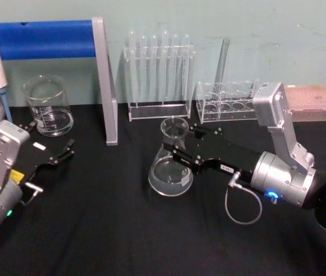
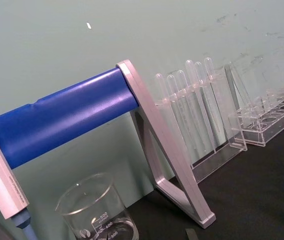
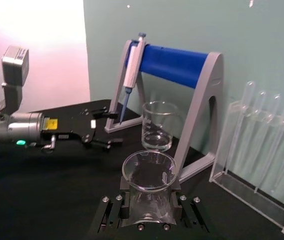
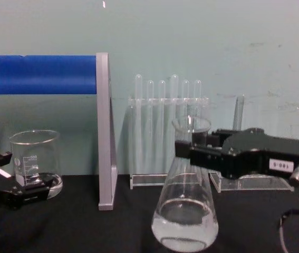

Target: Grasp the erlenmeyer flask with one hand, shake it three times, then place it back.

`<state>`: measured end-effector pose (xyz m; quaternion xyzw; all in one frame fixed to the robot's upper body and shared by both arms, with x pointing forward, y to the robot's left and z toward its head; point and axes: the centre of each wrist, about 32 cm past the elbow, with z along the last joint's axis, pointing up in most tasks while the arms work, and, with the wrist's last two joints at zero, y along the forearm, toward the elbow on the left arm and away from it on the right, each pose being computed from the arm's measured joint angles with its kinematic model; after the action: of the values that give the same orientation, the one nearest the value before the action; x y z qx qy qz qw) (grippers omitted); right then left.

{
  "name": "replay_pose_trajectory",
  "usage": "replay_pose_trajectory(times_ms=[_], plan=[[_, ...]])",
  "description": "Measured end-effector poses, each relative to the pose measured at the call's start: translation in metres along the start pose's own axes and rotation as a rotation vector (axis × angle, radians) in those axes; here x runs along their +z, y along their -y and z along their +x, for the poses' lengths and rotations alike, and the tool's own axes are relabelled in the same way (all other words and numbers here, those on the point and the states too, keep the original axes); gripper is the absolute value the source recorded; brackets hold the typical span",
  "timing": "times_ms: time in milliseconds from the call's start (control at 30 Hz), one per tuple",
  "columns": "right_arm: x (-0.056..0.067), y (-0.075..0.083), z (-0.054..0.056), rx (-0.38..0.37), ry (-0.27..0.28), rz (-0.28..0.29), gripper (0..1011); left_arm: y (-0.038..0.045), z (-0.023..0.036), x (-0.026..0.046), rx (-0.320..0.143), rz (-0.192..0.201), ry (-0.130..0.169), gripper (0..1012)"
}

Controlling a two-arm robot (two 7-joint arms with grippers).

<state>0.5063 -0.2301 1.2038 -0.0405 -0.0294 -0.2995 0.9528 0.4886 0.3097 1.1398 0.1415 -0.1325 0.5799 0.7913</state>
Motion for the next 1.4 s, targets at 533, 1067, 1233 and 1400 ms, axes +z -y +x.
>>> replay_pose_trajectory(times_ms=[533,1067,1233,1400], plan=[[-0.021,-0.007,0.002,0.104,-0.013,-0.035,447,0.0,0.0,0.0,0.0,0.0,0.0,1001],[-0.029,-0.011,0.003,0.135,-0.039,-0.051,447,0.0,0.0,0.0,0.0,0.0,0.0,1001],[-0.03,-0.012,0.003,0.139,-0.042,-0.057,447,0.0,0.0,0.0,0.0,0.0,0.0,1001],[-0.031,-0.013,0.004,0.144,-0.046,-0.062,447,0.0,0.0,0.0,0.0,0.0,0.0,1001]])
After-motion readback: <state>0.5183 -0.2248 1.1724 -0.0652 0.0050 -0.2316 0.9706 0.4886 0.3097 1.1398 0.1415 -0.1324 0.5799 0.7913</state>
